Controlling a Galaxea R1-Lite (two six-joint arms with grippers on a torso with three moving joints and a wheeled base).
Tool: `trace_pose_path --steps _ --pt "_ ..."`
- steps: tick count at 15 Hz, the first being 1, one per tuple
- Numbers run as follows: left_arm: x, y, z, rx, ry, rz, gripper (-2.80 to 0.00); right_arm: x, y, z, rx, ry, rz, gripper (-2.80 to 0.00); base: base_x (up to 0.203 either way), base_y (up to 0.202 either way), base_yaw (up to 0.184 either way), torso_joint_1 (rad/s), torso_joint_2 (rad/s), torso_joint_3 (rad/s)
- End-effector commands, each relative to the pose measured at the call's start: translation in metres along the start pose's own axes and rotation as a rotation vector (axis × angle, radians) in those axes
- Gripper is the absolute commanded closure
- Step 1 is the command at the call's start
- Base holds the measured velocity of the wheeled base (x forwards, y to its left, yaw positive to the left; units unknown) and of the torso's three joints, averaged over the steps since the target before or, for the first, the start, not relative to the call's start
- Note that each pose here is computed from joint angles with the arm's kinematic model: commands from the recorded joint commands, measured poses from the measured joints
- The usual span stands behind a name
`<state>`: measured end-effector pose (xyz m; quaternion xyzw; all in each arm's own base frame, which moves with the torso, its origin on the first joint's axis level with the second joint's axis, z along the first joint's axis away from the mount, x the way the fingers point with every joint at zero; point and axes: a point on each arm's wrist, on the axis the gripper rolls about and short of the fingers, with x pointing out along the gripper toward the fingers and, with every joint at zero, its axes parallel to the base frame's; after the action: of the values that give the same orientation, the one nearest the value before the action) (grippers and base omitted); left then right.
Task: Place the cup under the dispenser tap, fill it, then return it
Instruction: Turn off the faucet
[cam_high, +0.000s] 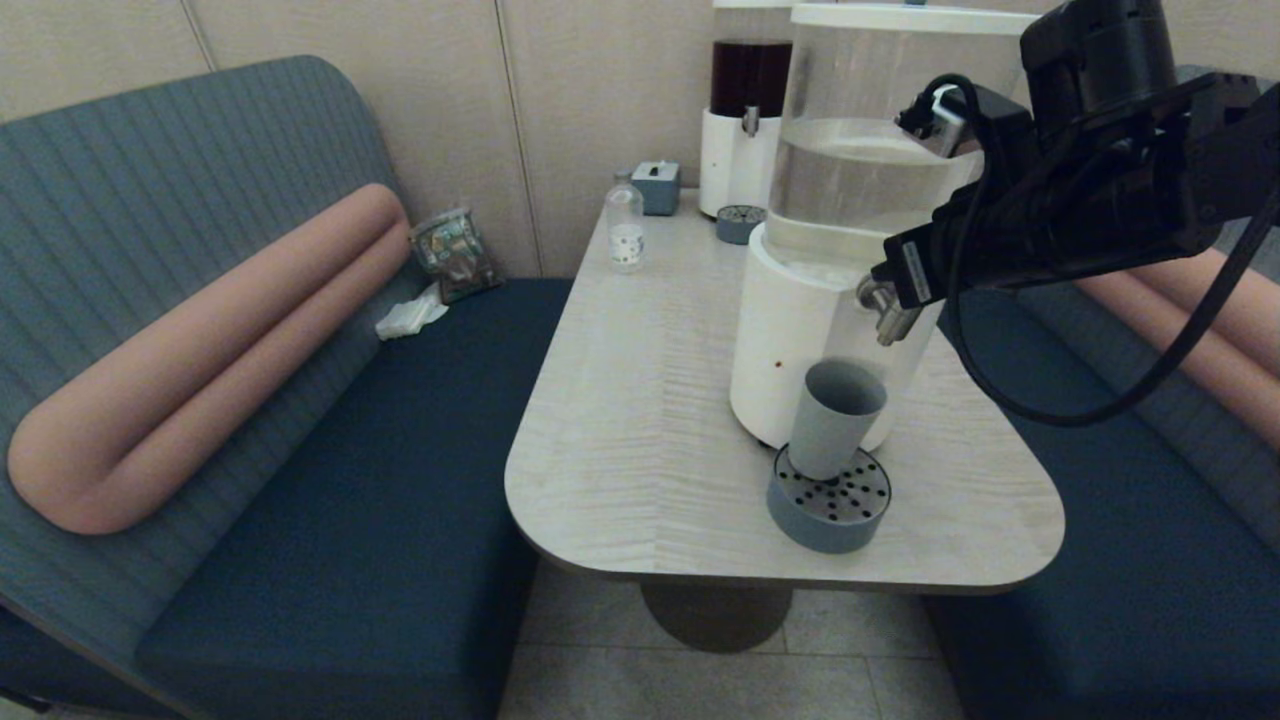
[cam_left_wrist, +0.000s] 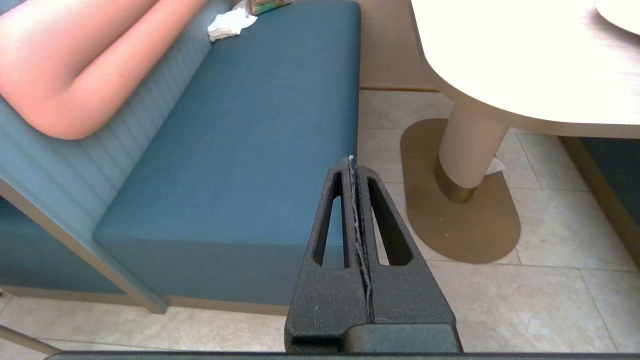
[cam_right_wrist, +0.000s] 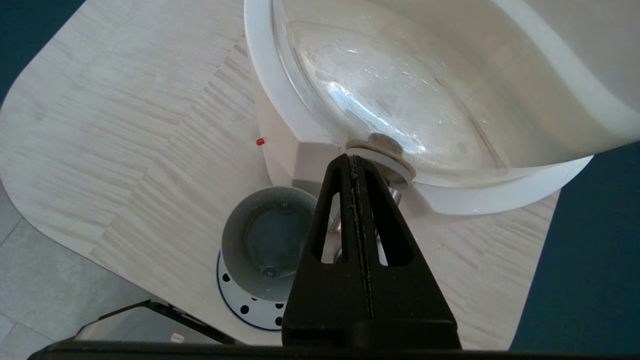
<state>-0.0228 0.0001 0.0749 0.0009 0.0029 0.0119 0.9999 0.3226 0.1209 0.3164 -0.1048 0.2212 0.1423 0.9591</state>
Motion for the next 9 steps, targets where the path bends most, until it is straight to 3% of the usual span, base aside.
trace_pose_path --steps 1,9 --pt "0.0 0.0 0.0 0.0 0.003 0.001 0.0 -0.011 0.002 0.004 0.0 -0.022 0.008 0.0 0.0 0.0 0.0 0.0 0.0 0.0" --pt "0.0 0.0 0.0 0.0 0.003 0.001 0.0 -0.078 0.009 0.015 -0.001 -0.148 0.062 0.0 0.0 0.0 0.0 0.0 0.0 0.0"
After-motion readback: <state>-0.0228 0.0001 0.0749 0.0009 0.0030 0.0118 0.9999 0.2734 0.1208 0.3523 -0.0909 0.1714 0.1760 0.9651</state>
